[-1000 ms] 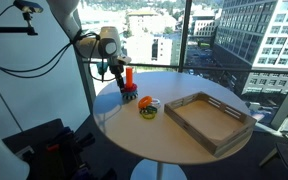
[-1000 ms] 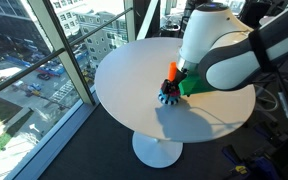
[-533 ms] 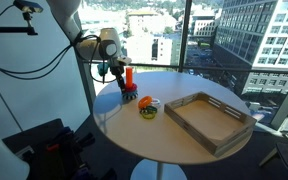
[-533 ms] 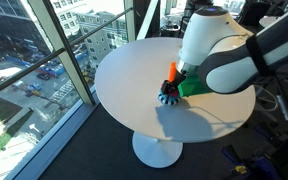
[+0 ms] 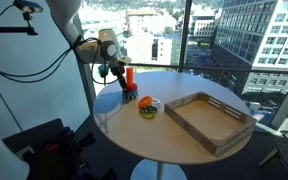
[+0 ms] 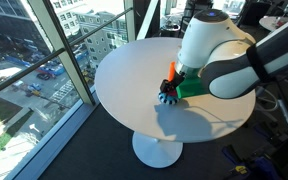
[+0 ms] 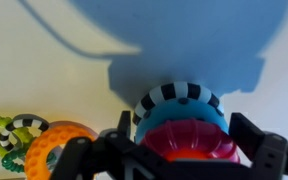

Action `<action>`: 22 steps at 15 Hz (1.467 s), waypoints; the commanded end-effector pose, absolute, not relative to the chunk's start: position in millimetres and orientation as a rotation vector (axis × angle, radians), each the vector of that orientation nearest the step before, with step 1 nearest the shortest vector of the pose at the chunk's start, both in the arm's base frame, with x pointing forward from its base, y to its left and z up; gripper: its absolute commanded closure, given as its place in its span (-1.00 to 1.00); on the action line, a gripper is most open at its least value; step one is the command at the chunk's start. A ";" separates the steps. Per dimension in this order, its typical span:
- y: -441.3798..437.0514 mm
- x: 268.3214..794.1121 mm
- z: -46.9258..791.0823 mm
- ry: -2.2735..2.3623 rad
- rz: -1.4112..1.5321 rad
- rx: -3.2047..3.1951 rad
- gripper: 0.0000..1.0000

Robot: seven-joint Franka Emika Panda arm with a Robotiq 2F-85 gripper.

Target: Pick up the red ring from the ring holder and put it on the table

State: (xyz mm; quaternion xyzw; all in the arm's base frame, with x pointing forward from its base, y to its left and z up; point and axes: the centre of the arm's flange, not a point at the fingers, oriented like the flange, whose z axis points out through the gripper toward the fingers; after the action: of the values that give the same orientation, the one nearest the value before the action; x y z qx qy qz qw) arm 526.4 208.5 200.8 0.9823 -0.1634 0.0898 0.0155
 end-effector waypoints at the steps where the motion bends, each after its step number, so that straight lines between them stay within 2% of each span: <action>1: 211.2 524.4 201.7 -0.515 0.370 3.034 -1.00; 14: 202.3 530.6 192.5 -0.509 0.458 3.017 -1.00; 16: 199.7 532.0 192.3 -0.515 0.462 3.014 -0.47; 17: 198.5 532.8 194.2 -0.519 0.469 3.012 -0.32; 22: 193.9 533.1 204.3 -0.537 0.491 3.005 -0.19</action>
State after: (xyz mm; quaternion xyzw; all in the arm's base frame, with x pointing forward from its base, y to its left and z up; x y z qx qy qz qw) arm 536.1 195.1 195.6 0.9751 -0.1665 0.1441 0.0253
